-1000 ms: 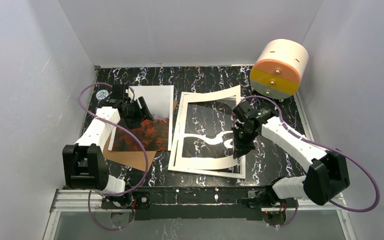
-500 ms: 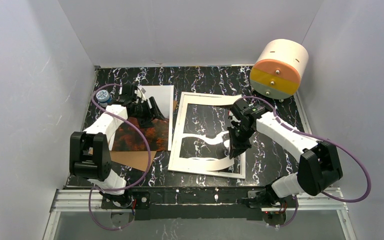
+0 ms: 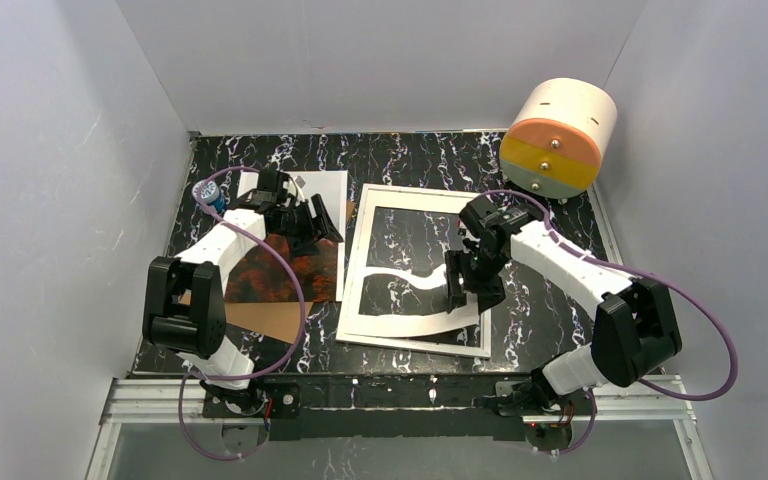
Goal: Put the photo into the frame
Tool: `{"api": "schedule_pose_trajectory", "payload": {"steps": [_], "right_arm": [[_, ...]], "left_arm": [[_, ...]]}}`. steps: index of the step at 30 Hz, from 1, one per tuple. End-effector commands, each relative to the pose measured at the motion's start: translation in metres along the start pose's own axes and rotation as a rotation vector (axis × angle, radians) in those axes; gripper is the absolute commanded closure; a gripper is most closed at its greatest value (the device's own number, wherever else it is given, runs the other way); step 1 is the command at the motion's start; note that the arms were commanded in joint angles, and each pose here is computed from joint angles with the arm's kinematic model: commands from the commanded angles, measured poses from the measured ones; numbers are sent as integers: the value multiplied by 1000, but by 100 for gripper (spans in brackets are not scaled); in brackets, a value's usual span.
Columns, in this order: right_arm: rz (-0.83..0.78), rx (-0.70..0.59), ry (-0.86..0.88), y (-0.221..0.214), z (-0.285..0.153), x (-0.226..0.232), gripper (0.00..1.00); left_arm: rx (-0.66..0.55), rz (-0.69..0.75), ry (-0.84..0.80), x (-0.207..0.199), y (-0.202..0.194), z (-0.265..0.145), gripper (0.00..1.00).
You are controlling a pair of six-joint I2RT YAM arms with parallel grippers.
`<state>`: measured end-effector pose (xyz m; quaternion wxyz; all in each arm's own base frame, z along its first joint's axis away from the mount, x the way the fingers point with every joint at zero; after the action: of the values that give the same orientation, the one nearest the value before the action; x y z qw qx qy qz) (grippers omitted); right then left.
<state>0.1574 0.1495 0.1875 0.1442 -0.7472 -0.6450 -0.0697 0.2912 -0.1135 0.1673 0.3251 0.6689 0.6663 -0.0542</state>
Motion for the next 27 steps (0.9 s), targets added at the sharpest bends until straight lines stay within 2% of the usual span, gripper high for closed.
{"api": "schedule_pose_trajectory", "payload": {"steps": [1,7,13,16,20,24,27], "right_arm": [[11,-87,-4,6,-17,4,24],[62,-175,-98,3,-25,-10,7],[110,-224,-188,1,-30,-22,5],[110,-244,-159,6,-28,-17,12],[102,-207,-1,12,-18,0,26],[146,-287,86,27,-11,13,37],[179,-331,198,38,-9,27,39]], "left_arm": [[-11,9,-1,-4,5,-4,33],[-9,27,39,-3,7,-8,32],[11,49,79,1,6,-11,31],[16,55,73,0,6,-11,31],[18,62,68,0,6,-12,31],[23,80,100,2,7,-13,31],[29,98,117,2,10,-15,32]]}}
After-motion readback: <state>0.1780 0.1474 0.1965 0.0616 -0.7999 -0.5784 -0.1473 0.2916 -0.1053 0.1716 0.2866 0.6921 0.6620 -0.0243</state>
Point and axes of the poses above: each gripper's point midway between its finger pads, its own z axis out along the fingers, its own x axis along the line the jaws close on, y = z × x, the point moved 9 cm from there along -z, back along the fingers, and after that the axes turned 14 degrees about z, right-handed, at the moved point
